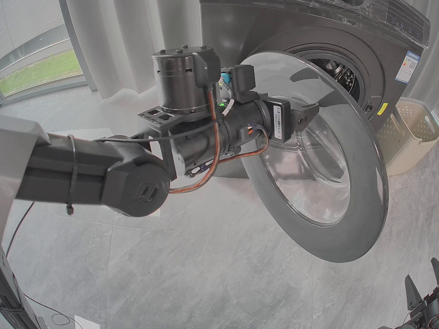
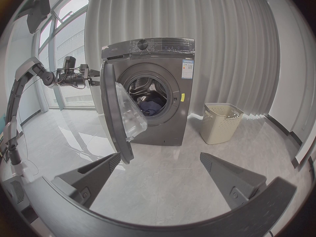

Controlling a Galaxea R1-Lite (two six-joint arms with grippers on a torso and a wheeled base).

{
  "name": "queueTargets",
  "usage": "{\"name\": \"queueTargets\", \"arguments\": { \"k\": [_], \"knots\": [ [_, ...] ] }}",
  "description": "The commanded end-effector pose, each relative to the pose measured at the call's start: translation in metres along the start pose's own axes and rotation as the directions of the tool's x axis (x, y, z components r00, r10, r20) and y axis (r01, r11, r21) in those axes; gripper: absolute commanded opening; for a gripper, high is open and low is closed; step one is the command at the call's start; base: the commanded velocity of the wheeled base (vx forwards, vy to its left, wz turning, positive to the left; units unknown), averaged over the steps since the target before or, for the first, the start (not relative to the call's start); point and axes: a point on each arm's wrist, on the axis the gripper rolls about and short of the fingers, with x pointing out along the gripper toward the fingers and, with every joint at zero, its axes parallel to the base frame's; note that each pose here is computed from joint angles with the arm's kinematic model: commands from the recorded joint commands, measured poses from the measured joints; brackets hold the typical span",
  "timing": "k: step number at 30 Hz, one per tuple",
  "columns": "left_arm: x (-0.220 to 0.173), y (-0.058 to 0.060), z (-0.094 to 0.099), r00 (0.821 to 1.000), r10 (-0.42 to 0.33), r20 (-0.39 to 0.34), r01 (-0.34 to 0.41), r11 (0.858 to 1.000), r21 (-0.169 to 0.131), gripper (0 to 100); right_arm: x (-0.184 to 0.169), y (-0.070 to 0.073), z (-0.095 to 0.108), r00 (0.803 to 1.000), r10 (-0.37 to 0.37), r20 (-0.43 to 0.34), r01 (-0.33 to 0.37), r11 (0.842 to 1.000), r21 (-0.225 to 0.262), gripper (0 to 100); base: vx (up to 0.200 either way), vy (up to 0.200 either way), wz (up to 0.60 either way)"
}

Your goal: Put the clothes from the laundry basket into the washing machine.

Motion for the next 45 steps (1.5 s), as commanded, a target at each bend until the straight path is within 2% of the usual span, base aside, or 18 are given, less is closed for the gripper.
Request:
{"name": "queueTargets", "arguments": {
  "k": [1, 6, 11, 14, 17, 23, 27, 30, 32, 35, 37, 39, 40, 41, 42, 43, 45],
  "knots": [
    [0.020, 0.006, -0.010, 1.000, 0.011, 0.003, -0.011, 1.000, -0.008, 100, 0.000, 0.000, -0.005, 1.000, 0.001, -0.003, -0.001, 1.000, -0.001, 100, 0.000, 0.000, 0.00],
    [0.031, 0.010, -0.012, 1.000, 0.020, 0.018, -0.020, 1.000, -0.011, 100, 0.000, 0.000, -0.005, 1.000, 0.001, -0.003, -0.001, 1.000, -0.001, 100, 0.000, 0.000, 0.00],
    [0.052, 0.015, -0.009, 0.994, 0.082, 0.068, -0.078, 0.995, -0.060, 100, 0.000, 0.000, -0.005, 1.000, 0.001, -0.003, -0.001, 1.000, -0.001, 100, 0.000, 0.000, 0.00],
    [0.067, 0.017, -0.002, 0.981, 0.153, 0.116, -0.142, 0.985, -0.095, 100, 0.000, 0.000, -0.005, 1.000, 0.001, -0.003, -0.001, 1.000, -0.001, 100, 0.000, 0.000, 0.00],
    [0.071, 0.018, 0.002, 0.975, 0.178, 0.132, -0.163, 0.980, -0.113, 100, 0.000, 0.000, -0.005, 1.000, 0.001, -0.003, -0.001, 1.000, -0.001, 100, 0.000, 0.000, 0.00],
    [0.054, 0.015, 0.014, 0.974, 0.201, 0.106, -0.186, 0.973, -0.133, 100, 0.000, 0.000, -0.005, 1.000, 0.001, -0.003, -0.001, 1.000, -0.001, 100, 0.000, 0.000, 0.00],
    [0.001, -0.003, 0.026, 0.982, 0.186, 0.029, -0.181, 0.974, -0.134, 100, 0.000, 0.000, -0.005, 1.000, 0.001, -0.003, -0.001, 1.000, -0.001, 100, 0.000, 0.000, 0.00],
    [-0.054, -0.014, 0.022, 0.985, 0.166, -0.049, -0.171, 0.977, -0.125, 100, 0.000, 0.000, -0.005, 1.000, 0.001, -0.003, -0.001, 1.000, -0.001, 100, 0.000, 0.000, 0.00],
    [-0.089, -0.016, 0.018, 0.982, 0.166, -0.086, -0.176, 0.977, -0.118, 100, 0.000, 0.000, -0.005, 1.000, 0.001, -0.003, -0.001, 1.000, -0.001, 100, 0.000, 0.000, 0.00],
    [-0.163, -0.018, 0.009, 0.978, 0.169, -0.125, -0.183, 0.977, -0.113, 100, 0.000, 0.000, -0.005, 1.000, 0.001, -0.003, -0.001, 1.000, -0.001, 100, 0.000, 0.000, 0.00],
    [-0.196, -0.017, 0.005, 0.977, 0.172, -0.126, -0.186, 0.977, -0.109, 100, 0.000, 0.000, -0.005, 1.000, 0.001, -0.003, -0.001, 1.000, -0.001, 100, 0.000, 0.000, 0.00],
    [-0.247, -0.013, -0.003, 0.972, 0.208, -0.107, -0.218, 0.971, -0.096, 100, 0.000, 0.000, -0.005, 1.000, 0.001, -0.003, -0.001, 1.000, -0.001, 100, 0.000, 0.000, 0.00],
    [-0.253, -0.013, -0.004, 0.972, 0.210, -0.102, -0.220, 0.971, -0.093, 100, 0.000, 0.000, -0.005, 1.000, 0.001, -0.003, -0.001, 1.000, -0.001, 100, 0.000, 0.000, 0.00],
    [-0.284, -0.013, -0.014, 0.968, 0.233, -0.088, -0.240, 0.968, -0.069, 100, 0.000, 0.000, -0.005, 1.000, 0.001, -0.003, -0.001, 1.000, -0.001, 100, 0.000, 0.000, 0.00],
    [-0.284, -0.013, -0.014, 0.968, 0.233, -0.088, -0.240, 0.968, -0.069, 100, 0.000, 0.000, -0.005, 1.000, 0.001, -0.003, -0.001, 1.000, -0.001, 100, 0.000, 0.000, 0.00],
    [-0.315, -0.014, -0.029, 0.960, 0.268, -0.079, -0.271, 0.962, -0.027, 100, 0.000, 0.000, -0.005, 1.000, 0.001, -0.003, -0.001, 1.000, -0.001, 100, 0.000, 0.000, 0.00],
    [-0.339, -0.015, -0.044, 0.953, 0.296, -0.071, -0.295, 0.955, 0.023, 100, 0.000, 0.000, -0.005, 1.000, 0.001, -0.003, -0.001, 1.000, -0.001, 100, 0.000, 0.000, 0.00]
  ]
}}
